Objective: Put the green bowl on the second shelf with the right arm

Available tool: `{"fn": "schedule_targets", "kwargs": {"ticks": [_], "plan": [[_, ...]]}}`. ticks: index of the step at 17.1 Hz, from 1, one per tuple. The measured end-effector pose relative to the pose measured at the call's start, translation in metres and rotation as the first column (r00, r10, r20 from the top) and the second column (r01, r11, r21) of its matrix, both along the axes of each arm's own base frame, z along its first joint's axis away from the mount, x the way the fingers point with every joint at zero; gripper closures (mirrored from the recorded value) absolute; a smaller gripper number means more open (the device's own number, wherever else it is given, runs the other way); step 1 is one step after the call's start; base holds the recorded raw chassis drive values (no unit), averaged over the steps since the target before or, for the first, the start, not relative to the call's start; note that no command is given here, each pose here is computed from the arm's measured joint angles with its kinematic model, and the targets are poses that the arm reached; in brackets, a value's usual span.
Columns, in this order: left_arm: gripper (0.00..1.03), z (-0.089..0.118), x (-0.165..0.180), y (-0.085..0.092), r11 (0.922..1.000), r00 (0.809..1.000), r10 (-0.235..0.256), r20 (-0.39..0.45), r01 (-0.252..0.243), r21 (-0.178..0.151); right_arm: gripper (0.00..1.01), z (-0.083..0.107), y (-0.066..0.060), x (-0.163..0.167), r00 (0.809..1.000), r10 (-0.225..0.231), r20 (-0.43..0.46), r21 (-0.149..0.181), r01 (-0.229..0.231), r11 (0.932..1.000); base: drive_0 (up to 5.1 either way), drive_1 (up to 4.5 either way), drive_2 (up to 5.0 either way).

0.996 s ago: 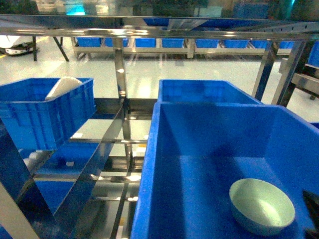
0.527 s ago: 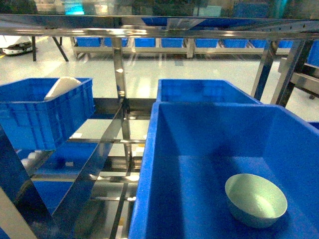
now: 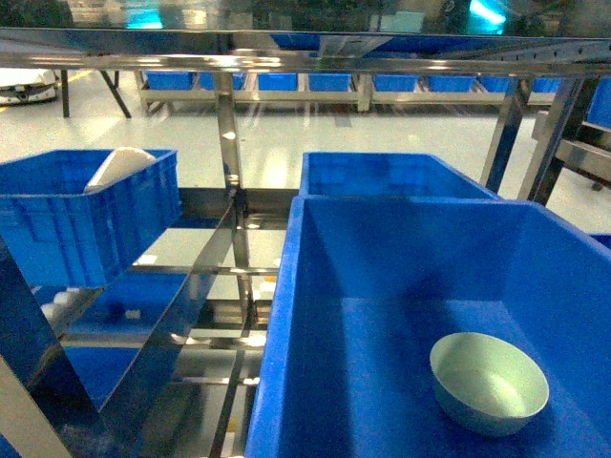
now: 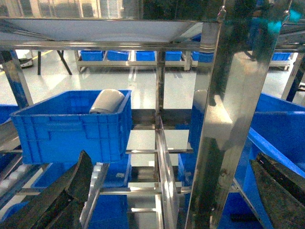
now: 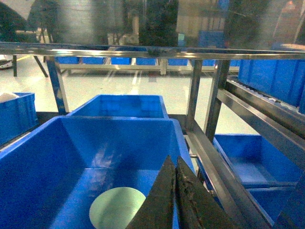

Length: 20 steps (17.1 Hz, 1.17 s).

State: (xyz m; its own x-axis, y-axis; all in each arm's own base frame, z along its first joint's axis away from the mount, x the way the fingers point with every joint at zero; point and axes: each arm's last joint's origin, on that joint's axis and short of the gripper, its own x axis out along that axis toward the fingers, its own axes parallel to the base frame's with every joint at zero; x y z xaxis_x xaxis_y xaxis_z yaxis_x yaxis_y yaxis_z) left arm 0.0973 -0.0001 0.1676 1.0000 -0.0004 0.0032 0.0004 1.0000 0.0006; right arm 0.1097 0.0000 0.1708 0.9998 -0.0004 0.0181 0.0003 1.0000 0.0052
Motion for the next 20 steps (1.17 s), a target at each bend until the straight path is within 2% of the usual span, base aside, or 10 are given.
{"fn": "schedule_targets", "kwargs": {"ticks": [3,4,5,7,12,13,14,17,20], "plan": [[0.05,0.0,0.0,0.0,1.0,1.0,0.0,0.0,0.0,0.0,0.99,-0.002,0.0,-0.003,1.0,0.0,-0.016,-0.002,0.0,1.0,0.0,0.0,0.0],[0.05,0.0,0.0,0.0,1.0,1.0,0.001,0.0,-0.001,0.0,0.99,-0.007,0.0,-0.01,0.998,0.001,-0.058,-0.002,-0.001,1.0,0.0,0.0,0.0],[0.05,0.0,0.0,0.0,1.0,1.0,0.0,-0.001,0.0,0.0,0.99,-0.002,0.0,-0.013,1.0,0.0,0.005,-0.002,0.0,1.0,0.0,0.0,0.0],[0.05,0.0,0.0,0.0,1.0,1.0,0.0,0.0,0.0,0.0,0.99,-0.005,0.0,-0.013,1.0,-0.001,-0.024,-0.002,0.001,1.0,0.0,0.0,0.0],[0.05,0.0,0.0,0.0,1.0,1.0,0.0,0.0,0.0,0.0,0.99,-0.004,0.0,-0.013,1.0,0.0,-0.014,-0.002,0.0,1.0,0.0,0.0,0.0],[0.05,0.0,0.0,0.0,1.0,1.0,0.0,0.0,0.0,0.0,0.97,-0.004,0.0,-0.013,1.0,0.0,-0.014,-0.003,0.0,1.0,0.0,0.0,0.0],[0.05,0.0,0.0,0.0,1.0,1.0,0.0,0.0,0.0,0.0,0.88,-0.004,0.0,-0.013,1.0,0.0,-0.014,-0.003,0.0,1.0,0.0,0.0,0.0],[0.05,0.0,0.0,0.0,1.0,1.0,0.0,0.0,0.0,0.0,0.53,-0.004,0.0,-0.013,1.0,0.0,-0.014,-0.003,0.0,1.0,0.0,0.0,0.0],[0.05,0.0,0.0,0.0,1.0,1.0,0.0,0.0,0.0,0.0,0.27,-0.004,0.0,-0.013,1.0,0.0,-0.014,-0.003,0.0,1.0,0.0,0.0,0.0]]}}
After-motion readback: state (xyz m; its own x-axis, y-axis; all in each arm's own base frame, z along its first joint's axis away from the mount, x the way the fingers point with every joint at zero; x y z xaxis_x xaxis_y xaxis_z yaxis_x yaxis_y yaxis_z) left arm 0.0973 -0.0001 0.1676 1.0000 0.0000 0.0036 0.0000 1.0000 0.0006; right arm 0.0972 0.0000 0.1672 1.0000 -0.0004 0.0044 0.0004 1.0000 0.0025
